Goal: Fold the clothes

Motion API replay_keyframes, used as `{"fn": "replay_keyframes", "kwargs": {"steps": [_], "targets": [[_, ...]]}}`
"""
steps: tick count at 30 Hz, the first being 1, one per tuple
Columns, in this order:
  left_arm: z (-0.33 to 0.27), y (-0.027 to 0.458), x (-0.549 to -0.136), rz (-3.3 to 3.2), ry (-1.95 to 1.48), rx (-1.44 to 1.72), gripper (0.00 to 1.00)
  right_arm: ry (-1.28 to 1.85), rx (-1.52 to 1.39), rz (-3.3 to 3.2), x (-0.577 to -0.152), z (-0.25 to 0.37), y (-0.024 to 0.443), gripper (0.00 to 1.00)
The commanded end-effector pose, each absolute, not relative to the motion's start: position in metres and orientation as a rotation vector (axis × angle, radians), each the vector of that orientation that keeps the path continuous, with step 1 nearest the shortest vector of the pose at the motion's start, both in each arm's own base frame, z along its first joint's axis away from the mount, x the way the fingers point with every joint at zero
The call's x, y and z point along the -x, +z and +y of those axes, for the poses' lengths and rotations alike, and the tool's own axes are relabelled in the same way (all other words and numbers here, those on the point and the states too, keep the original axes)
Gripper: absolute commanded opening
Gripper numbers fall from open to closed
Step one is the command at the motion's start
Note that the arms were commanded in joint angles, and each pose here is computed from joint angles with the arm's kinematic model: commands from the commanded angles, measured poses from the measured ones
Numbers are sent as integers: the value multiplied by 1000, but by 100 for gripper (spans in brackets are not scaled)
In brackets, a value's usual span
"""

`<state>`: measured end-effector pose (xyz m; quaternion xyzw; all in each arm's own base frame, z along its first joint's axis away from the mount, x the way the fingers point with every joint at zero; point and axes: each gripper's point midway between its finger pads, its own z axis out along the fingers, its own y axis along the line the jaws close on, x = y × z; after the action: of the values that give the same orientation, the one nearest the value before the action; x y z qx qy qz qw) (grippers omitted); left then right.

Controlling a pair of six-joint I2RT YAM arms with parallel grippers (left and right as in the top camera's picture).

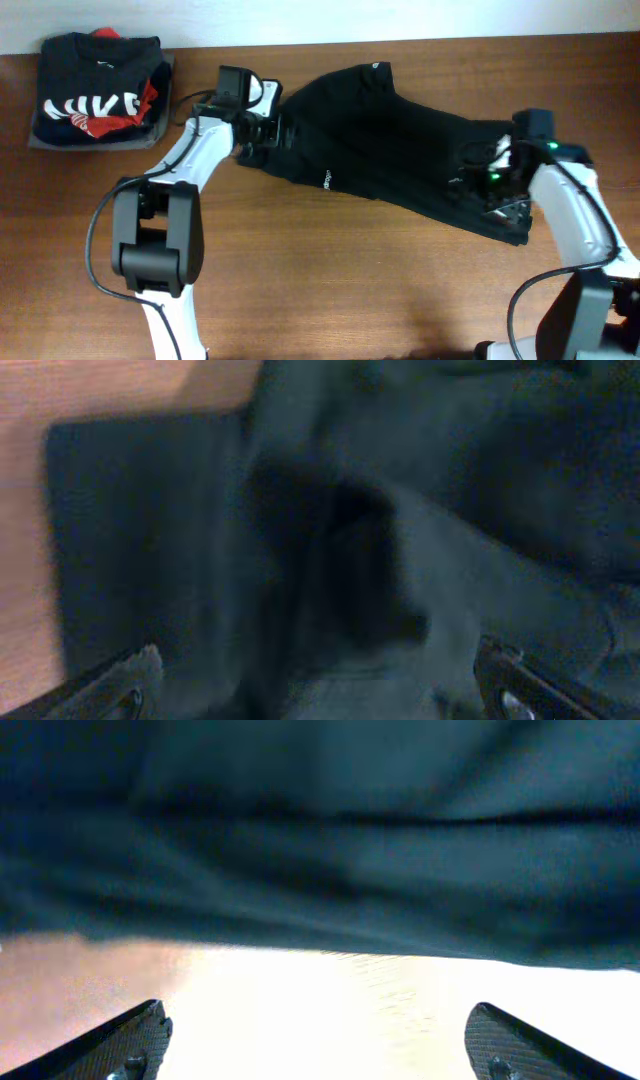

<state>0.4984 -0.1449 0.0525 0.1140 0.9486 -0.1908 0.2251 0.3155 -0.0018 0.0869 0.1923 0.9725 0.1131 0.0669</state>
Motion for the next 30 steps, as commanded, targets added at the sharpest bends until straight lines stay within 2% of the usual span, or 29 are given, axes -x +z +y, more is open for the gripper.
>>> {"fn": "replay_keyframes", "kwargs": {"steps": [1, 7, 13, 15, 17, 19, 21, 22, 30], "targets": [[-123, 87, -500, 2594, -500, -268, 99, 310, -165, 2936, -322, 22, 96, 99], [-97, 71, -469, 2761, -508, -177, 99, 82, 54, 2948, -326, 42, 86, 99], [-104, 67, -460, 2793, -513, -205, 98, -8, 216, 2892, -341, 67, 77, 99], [-111, 67, -459, 2793, -516, -228, 91, -2, 254, 2884, -343, 77, 74, 100], [-117, 66, -457, 2796, -512, -248, 81, 4, 282, 2887, -342, 84, 70, 96], [-121, 65, -456, 2800, -491, -263, 77, 7, 300, 2892, -342, 89, 66, 88], [-124, 63, -455, 2804, -480, -275, 69, 9, 307, 2899, -342, 91, 62, 74], [-125, 63, -454, 2806, -481, -278, 67, 11, 308, 2904, -342, 91, 59, 72], [-130, 53, -444, 2856, -486, -294, 64, 25, 315, 2944, -342, 94, 42, 78]]}}
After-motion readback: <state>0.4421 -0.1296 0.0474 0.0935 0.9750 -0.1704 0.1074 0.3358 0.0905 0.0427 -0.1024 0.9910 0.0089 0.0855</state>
